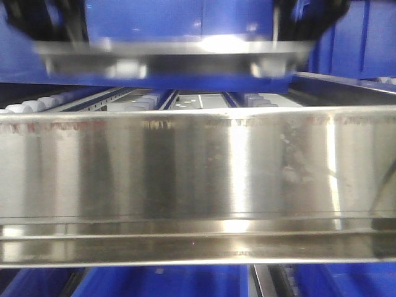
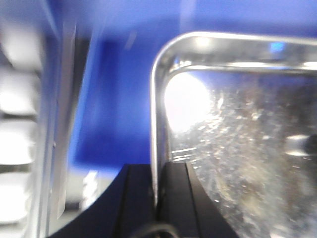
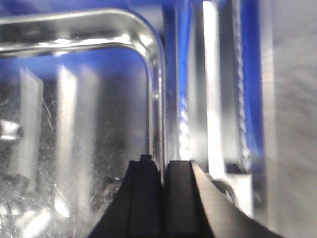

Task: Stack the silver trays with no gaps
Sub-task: 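Lift the silver tray up off the shelf with both grippers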

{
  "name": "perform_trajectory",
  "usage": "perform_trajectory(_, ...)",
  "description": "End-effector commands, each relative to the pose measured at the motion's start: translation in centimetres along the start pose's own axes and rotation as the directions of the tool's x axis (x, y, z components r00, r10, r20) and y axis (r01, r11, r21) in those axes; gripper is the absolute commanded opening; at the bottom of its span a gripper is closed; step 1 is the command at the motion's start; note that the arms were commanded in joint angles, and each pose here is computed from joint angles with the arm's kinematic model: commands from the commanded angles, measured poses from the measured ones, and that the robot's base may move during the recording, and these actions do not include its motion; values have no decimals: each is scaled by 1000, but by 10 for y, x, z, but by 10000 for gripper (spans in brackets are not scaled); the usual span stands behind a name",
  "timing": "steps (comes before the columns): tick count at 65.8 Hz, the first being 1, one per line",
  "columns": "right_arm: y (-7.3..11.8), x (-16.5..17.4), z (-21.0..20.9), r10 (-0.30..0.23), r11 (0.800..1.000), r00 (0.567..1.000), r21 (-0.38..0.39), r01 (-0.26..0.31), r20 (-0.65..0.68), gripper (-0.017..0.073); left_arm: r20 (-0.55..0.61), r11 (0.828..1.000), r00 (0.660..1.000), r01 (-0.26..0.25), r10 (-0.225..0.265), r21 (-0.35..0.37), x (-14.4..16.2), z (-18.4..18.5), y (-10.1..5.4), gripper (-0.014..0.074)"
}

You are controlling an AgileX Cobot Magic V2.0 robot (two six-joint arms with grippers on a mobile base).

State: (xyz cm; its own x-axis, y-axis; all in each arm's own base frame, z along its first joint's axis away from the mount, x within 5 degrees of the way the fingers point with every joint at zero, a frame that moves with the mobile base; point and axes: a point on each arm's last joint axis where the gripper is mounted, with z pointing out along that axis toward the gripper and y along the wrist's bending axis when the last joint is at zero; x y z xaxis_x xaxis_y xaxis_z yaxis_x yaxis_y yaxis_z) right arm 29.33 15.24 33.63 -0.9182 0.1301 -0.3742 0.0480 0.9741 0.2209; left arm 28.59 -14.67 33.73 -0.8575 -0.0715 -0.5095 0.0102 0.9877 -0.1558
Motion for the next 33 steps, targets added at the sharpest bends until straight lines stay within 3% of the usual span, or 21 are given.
perform_trajectory(1,0,3,-33,-18,1000,992,8,17,125,-77,75,1000,997,10,-11,14,2,-34,1,-17)
perform_trajectory(14,7,30,-73,-36,999,974,43,27,223,-77,224,1000,975,9,-9,5,19,-81,-8,-17)
perform_trajectory(25,9,57,-87,-48,998,957,60,32,288,-77,269,999,963,10,-22,46,46,-101,-15,-17)
perform_trajectory(33,11,79,-94,-62,998,945,51,48,320,-77,316,1000,949,-9,0,28,63,-112,-18,-17)
